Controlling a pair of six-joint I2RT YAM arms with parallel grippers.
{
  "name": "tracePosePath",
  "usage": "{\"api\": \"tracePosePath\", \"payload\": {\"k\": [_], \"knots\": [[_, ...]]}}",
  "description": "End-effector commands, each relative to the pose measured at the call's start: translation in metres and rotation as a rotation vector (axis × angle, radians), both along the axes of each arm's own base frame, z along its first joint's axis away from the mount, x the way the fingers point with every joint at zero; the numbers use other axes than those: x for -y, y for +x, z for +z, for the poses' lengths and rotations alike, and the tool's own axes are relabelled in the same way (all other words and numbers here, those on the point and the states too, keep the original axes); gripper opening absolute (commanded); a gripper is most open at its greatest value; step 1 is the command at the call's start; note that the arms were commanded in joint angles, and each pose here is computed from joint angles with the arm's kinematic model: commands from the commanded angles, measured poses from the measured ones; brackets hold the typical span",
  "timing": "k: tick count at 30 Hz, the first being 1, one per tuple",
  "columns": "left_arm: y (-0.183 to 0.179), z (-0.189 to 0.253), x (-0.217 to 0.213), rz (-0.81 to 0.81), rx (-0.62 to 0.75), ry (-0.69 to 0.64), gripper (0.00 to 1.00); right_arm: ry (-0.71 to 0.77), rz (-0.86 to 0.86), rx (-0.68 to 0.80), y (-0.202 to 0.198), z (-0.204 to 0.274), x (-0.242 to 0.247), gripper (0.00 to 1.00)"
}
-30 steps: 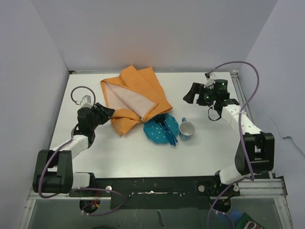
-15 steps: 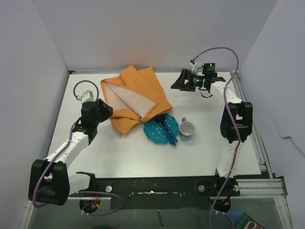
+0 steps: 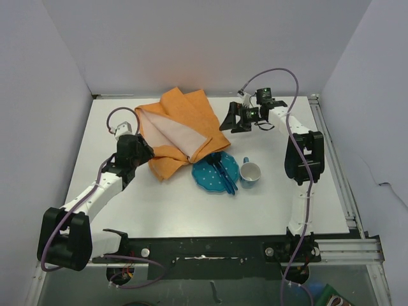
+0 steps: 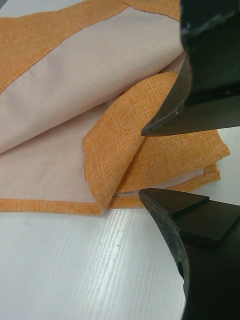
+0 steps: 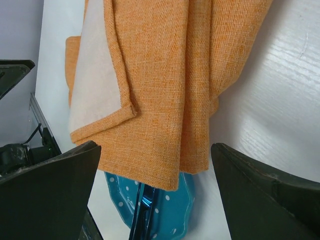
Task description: Set the dinner table for one person
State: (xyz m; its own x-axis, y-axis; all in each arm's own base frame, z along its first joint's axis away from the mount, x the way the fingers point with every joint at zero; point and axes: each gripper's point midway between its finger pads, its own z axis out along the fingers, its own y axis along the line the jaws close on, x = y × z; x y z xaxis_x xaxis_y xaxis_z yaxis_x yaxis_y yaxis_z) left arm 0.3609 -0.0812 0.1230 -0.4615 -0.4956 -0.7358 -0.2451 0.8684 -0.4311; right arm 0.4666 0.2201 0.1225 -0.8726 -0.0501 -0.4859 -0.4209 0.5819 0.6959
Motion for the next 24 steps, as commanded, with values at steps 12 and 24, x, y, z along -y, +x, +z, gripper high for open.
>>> {"api": "tracePosePath", "payload": {"k": [12, 24], "knots": [[0.003, 0.037, -0.008, 0.077, 0.022, 0.084, 0.45, -0.051, 0.07, -0.068, -0.005, -0.035, -0.019, 0.93], [0.004, 0.039, -0.003, 0.07, 0.033, 0.078, 0.45, -0.073, 0.169, 0.002, -0.022, 0.003, -0.055, 0.09]]}}
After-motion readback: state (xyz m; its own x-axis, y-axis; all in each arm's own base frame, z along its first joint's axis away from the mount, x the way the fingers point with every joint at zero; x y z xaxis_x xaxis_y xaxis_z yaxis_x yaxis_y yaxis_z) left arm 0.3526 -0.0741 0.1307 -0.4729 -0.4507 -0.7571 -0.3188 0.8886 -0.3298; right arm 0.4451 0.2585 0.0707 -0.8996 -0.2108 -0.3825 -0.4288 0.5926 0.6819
